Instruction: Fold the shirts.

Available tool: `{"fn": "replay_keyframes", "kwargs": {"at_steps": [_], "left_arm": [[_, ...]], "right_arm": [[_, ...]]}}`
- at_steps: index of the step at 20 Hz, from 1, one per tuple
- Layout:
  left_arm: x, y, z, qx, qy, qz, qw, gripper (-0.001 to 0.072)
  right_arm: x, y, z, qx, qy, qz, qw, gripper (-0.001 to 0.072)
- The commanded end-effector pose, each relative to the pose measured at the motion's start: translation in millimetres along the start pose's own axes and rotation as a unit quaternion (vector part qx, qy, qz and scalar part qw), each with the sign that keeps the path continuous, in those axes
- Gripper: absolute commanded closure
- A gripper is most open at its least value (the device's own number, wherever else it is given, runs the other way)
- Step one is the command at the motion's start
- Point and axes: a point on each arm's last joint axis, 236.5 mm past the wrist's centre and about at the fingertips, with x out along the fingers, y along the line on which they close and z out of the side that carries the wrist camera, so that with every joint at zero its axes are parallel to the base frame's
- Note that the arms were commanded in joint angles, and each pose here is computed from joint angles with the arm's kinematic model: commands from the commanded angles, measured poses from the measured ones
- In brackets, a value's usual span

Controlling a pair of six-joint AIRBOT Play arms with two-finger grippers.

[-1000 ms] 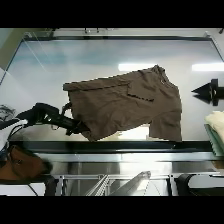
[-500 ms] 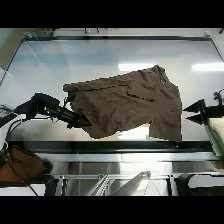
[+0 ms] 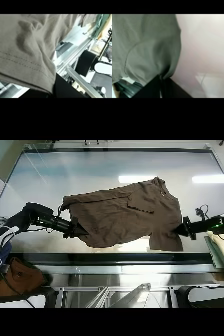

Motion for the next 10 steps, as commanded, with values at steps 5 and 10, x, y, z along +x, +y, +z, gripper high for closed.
{"fn": "replay_keyframes", "kwargs": {"at_steps": [5,10], "left_arm": [[-73,-147,-21,0.221,-0.071,-0.140,0.962,0.0689],[-188,-338,-156,0.557,-0.271,-0.074,0.782,0.0687]], "right_arm": [[-142,257,-82,-0.317,-0.105,0.415,0.846,0.0686],[-256,368,-261,-0.560,-0.338,0.392,0.647,0.0687]]}}
